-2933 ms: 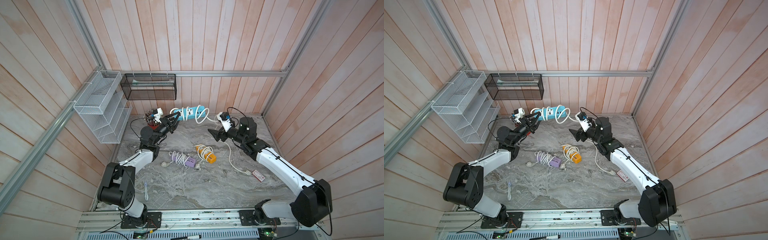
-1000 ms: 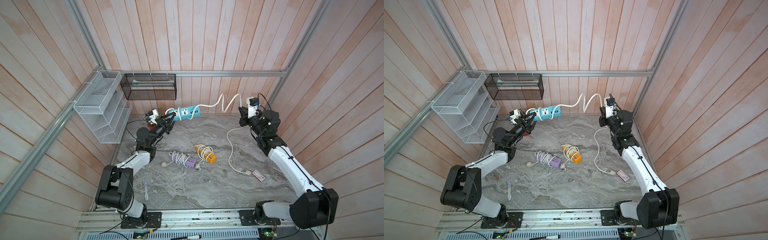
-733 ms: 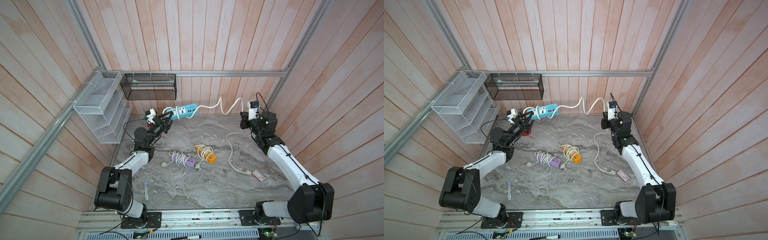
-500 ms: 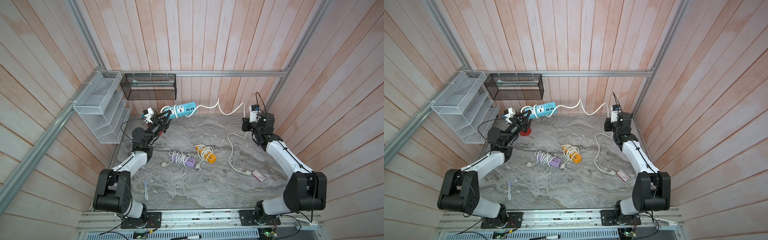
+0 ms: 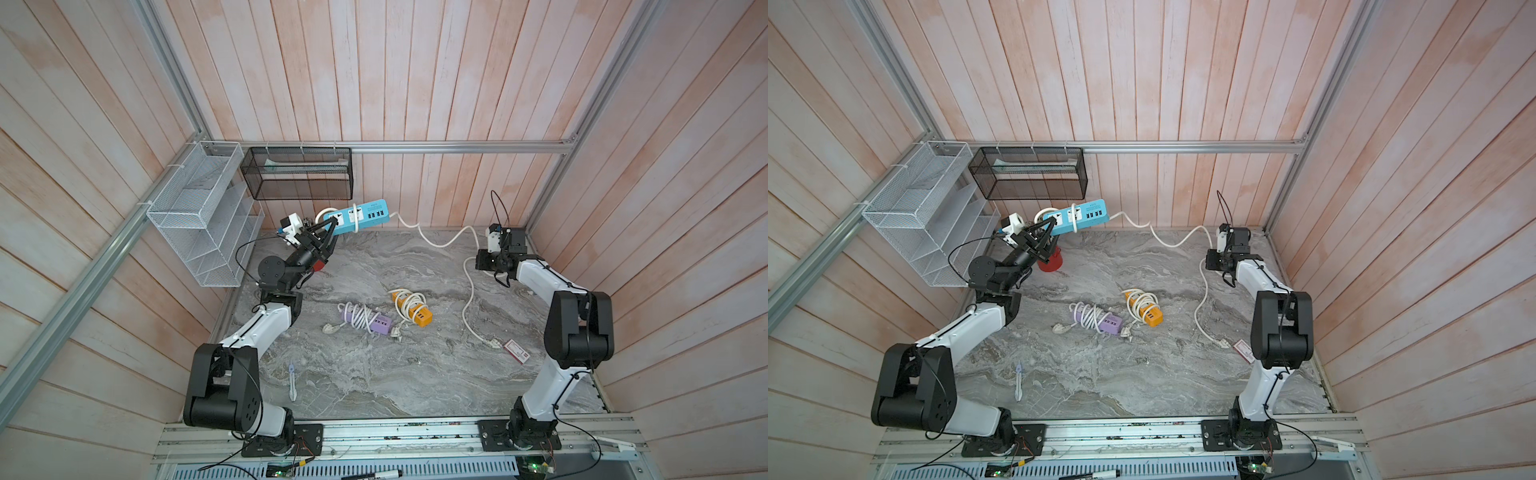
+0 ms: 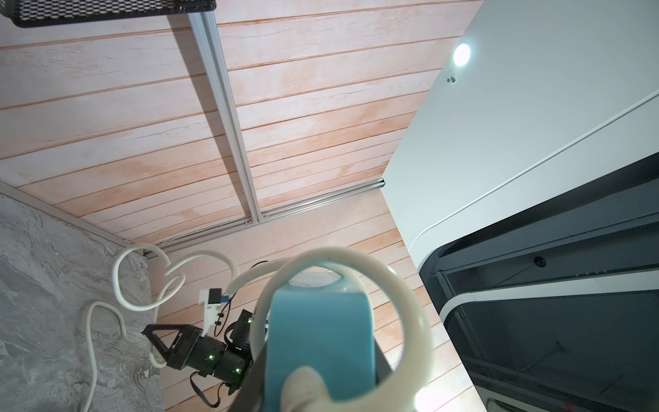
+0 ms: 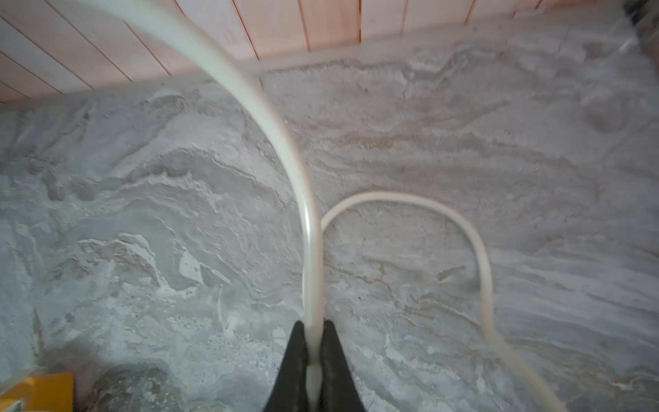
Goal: Unwrap the cord wrapped around the power strip
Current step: Unwrap the power cord from the power strip.
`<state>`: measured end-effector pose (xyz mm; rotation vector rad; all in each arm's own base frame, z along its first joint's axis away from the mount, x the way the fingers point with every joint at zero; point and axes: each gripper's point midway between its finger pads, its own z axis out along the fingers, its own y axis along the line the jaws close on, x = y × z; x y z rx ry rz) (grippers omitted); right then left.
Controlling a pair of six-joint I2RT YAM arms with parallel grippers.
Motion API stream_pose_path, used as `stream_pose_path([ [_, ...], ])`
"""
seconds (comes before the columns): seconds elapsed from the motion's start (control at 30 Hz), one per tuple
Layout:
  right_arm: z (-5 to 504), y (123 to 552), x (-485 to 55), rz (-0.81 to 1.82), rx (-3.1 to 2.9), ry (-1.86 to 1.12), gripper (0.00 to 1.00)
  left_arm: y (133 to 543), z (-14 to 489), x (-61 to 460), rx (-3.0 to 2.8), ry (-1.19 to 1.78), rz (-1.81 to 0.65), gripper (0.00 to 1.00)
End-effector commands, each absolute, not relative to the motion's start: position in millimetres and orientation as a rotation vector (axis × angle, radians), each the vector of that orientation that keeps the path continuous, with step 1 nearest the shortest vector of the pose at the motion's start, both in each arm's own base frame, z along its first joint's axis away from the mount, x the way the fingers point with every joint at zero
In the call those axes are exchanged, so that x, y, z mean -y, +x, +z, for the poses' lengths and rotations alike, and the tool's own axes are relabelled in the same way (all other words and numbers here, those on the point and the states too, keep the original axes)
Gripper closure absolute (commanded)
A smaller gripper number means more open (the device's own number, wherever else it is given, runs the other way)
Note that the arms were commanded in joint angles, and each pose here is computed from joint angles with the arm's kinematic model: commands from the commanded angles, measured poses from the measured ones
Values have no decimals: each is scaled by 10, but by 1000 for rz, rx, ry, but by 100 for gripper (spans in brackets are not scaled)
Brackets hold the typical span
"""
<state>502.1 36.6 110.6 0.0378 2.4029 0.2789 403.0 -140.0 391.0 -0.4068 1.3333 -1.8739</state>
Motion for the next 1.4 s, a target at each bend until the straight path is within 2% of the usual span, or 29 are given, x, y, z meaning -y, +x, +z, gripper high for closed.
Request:
stream_pose_path([
  [0.0,930,4987,-291,286,-2470,110,100,3873,4155,1348,-1250,-331,-1876,100],
  [0.3,423,4916,-18,178,-2601,232,100,3871,4184,1281,-1230,-339,-1874,100],
  [0.6,539,4921,142,167,-2553,280,100,3870,4177,1204,-1229,-352,-1854,100],
  [0.77,909,4897,-26,260,-2476,213,35,3893,4155,1209,-1235,-353,-1850,100],
  [0.87,1349,4840,-320,298,-2373,51,16,3917,4115,1211,-1247,-358,-1841,100],
  [1.0,2046,4685,-893,369,-2191,-220,13,3941,4080,1235,-1259,-359,-1844,100],
  [1.17,2865,4230,-1783,467,-1801,-557,7,3938,4089,1368,-1298,-341,-1862,100],
  [1.37,3234,3940,-2395,524,-1535,-734,5,3892,4157,1661,-1363,-296,-1902,100],
])
